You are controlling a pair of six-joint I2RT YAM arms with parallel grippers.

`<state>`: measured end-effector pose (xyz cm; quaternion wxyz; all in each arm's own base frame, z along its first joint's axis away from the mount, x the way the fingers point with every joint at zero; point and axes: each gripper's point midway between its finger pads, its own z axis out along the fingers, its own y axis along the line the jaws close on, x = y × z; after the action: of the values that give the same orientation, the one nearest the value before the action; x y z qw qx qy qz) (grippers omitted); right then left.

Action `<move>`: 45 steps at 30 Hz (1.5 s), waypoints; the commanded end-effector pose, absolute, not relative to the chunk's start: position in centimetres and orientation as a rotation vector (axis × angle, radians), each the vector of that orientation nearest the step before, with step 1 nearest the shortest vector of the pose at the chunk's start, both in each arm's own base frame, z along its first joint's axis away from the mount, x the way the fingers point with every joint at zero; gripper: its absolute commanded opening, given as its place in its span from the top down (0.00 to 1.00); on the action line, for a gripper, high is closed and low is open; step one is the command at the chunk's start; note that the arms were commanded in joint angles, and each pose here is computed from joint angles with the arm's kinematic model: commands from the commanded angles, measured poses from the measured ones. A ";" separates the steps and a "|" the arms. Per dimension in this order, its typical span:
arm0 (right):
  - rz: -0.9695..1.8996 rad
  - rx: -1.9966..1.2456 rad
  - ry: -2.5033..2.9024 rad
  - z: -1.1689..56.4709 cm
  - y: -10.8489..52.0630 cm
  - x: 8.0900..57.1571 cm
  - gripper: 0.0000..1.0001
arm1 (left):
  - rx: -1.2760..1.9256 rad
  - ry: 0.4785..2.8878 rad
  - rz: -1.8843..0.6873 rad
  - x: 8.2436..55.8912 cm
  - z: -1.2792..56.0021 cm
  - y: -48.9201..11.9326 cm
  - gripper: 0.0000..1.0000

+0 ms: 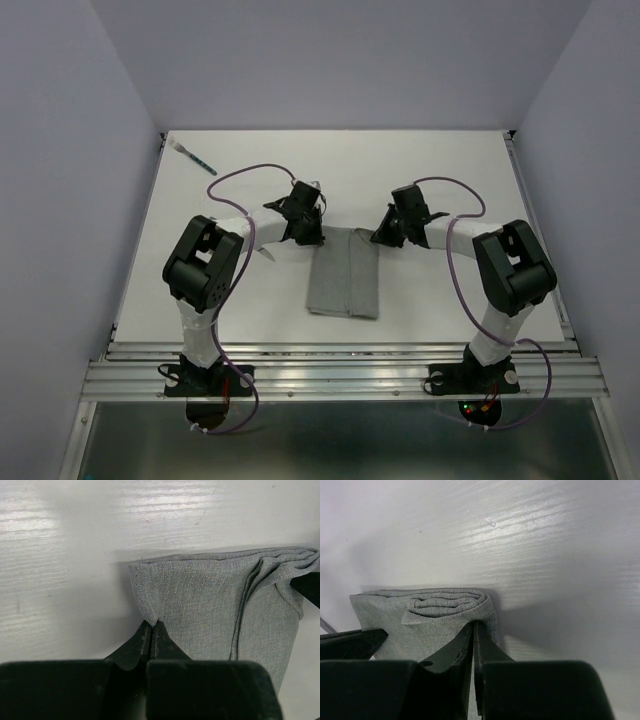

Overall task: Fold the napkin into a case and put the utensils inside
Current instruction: Pick up the 2/3-rectangle-folded napkin from the center of the board, then fold the 2/3-rectangle-folded napkin at the center of the board.

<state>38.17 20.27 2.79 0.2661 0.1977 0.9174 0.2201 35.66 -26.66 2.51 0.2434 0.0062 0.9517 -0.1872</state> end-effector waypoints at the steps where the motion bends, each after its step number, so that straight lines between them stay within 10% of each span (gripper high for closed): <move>1: 0.524 0.494 2.486 3.7 19.3 37.4 0.91 | 0.052 2.587 -0.494 35.9 4.3 -26.9 1.00; 45: 0.437 0.295 2.583 0.4 22.2 39.9 0.85 | 0.296 2.517 -0.706 35.8 9.0 -34.9 1.00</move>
<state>40.85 23.10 3.07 0.2742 0.0901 0.9374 0.1947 35.47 -32.33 6.58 0.2399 0.0958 0.9394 -0.2254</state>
